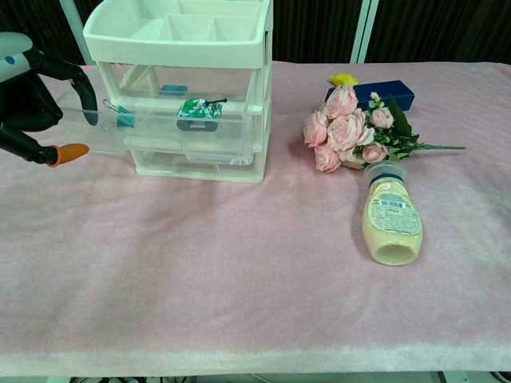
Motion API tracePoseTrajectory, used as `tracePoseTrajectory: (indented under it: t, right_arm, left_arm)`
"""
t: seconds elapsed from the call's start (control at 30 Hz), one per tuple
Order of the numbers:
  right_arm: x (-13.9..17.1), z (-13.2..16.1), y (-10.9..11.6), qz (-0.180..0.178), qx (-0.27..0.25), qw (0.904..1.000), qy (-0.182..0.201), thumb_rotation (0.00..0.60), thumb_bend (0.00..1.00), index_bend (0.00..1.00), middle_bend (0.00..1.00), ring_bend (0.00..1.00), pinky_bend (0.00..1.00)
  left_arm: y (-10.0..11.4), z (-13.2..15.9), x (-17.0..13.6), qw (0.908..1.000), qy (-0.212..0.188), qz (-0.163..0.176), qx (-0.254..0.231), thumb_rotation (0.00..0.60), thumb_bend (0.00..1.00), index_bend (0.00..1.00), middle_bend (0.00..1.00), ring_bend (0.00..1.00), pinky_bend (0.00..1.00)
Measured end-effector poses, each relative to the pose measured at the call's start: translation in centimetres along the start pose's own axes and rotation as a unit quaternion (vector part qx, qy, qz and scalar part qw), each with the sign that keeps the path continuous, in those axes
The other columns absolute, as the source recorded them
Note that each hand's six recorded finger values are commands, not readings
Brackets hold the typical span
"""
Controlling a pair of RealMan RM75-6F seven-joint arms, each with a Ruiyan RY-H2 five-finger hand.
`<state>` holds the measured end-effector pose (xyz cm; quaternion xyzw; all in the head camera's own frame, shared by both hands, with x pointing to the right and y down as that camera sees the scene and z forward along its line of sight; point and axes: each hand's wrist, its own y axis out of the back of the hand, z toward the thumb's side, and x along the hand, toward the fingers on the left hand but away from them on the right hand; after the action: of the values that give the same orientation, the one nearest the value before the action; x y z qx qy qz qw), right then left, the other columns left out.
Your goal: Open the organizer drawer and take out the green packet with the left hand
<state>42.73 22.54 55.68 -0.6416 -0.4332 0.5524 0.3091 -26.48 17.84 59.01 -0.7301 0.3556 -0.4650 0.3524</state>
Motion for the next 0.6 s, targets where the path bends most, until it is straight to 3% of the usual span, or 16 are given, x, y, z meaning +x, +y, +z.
tracePoseTrajectory:
  t: [0.13,0.33,0.6]
  right_arm:
    - [0.02,-0.01,0.0,0.0,-0.001,1.0,0.0,0.6,0.05,0.0,0.0,0.0,0.12]
    - [0.01,0.0,-0.01,0.0,-0.002,1.0,-0.001,0.6,0.05,0.0,0.0,0.0,0.12]
    - [0.02,0.05,-0.02,0.001,-0.002,1.0,0.0,0.6,0.05,0.0,0.0,0.0,0.12]
  left_arm:
    - [0.03,-0.01,-0.16,1.0,-0.001,-0.001,-0.001,0.6,0.3,0.48,0.97,0.89,1.0]
    - [0.09,0.06,-0.25,1.0,-0.002,0.001,-0.002,0.6,0.17,0.27,0.97,0.89,1.0]
    - [0.64,0.01,-0.1,0.9999,-0.002,0.011,-0.004,0.6,0.16,0.24,0.97,0.89,1.0]
